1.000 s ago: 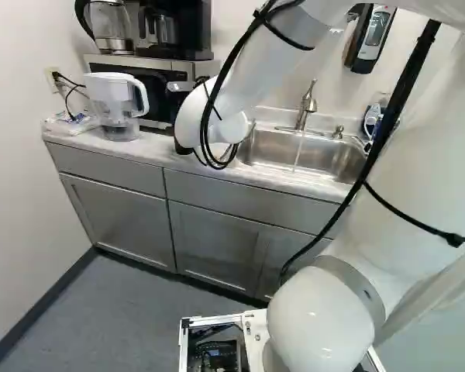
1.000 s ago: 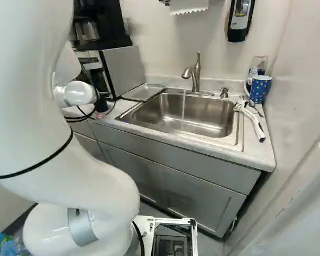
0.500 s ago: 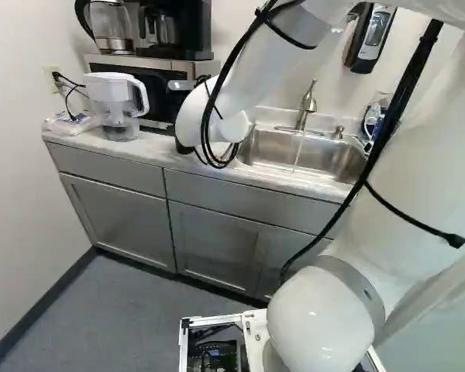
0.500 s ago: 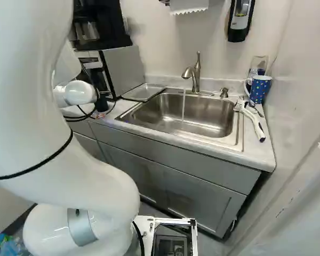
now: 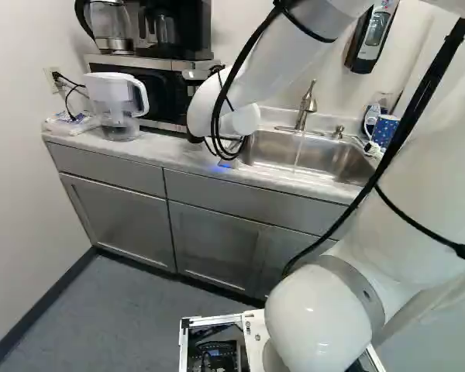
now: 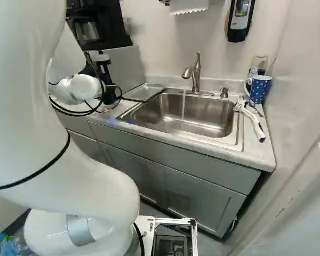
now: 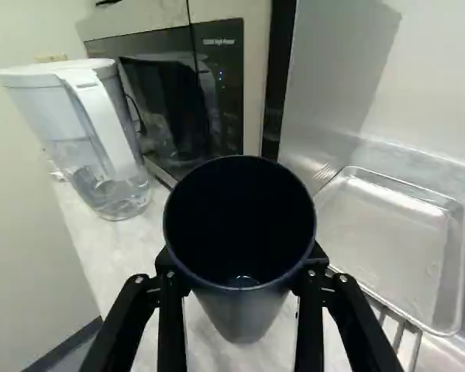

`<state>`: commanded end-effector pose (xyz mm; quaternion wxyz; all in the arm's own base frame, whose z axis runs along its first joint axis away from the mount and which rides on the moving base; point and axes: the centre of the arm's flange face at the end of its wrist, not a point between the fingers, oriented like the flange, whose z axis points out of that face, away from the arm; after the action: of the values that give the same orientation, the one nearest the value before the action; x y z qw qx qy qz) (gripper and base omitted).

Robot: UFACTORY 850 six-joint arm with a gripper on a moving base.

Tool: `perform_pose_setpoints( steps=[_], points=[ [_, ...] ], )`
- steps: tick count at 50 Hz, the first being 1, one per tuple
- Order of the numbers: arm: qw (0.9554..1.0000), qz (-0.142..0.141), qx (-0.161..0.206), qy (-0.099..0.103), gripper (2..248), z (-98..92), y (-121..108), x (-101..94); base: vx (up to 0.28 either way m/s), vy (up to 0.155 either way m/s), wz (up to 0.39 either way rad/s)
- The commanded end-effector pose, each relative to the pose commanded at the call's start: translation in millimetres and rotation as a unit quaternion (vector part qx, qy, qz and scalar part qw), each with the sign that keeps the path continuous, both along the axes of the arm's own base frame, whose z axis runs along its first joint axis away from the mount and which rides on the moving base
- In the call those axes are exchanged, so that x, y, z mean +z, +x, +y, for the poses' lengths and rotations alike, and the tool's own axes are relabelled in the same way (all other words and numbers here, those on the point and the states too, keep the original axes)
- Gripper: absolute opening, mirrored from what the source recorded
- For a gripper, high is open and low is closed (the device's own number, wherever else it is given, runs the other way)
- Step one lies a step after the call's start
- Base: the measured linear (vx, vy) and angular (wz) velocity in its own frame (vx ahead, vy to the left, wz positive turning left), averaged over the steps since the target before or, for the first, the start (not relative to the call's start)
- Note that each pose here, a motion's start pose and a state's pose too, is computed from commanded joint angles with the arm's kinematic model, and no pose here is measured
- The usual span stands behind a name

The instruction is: Rinse the cup and place it in the tray

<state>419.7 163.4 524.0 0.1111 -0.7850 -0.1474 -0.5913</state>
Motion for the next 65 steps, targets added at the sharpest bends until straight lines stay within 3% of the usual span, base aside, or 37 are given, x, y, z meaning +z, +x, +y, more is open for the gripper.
perform_pose_setpoints(
  steps=[18,65],
  points=[
    [0.9993,-0.020,-0.030,0.007,125,-27.0,3.7,18.9,0.000,0.000,0.000],
    [0.9939,-0.019,-0.108,0.005,125,-94.0,27.7,19.2,0.000,0.000,0.000]
  ],
)
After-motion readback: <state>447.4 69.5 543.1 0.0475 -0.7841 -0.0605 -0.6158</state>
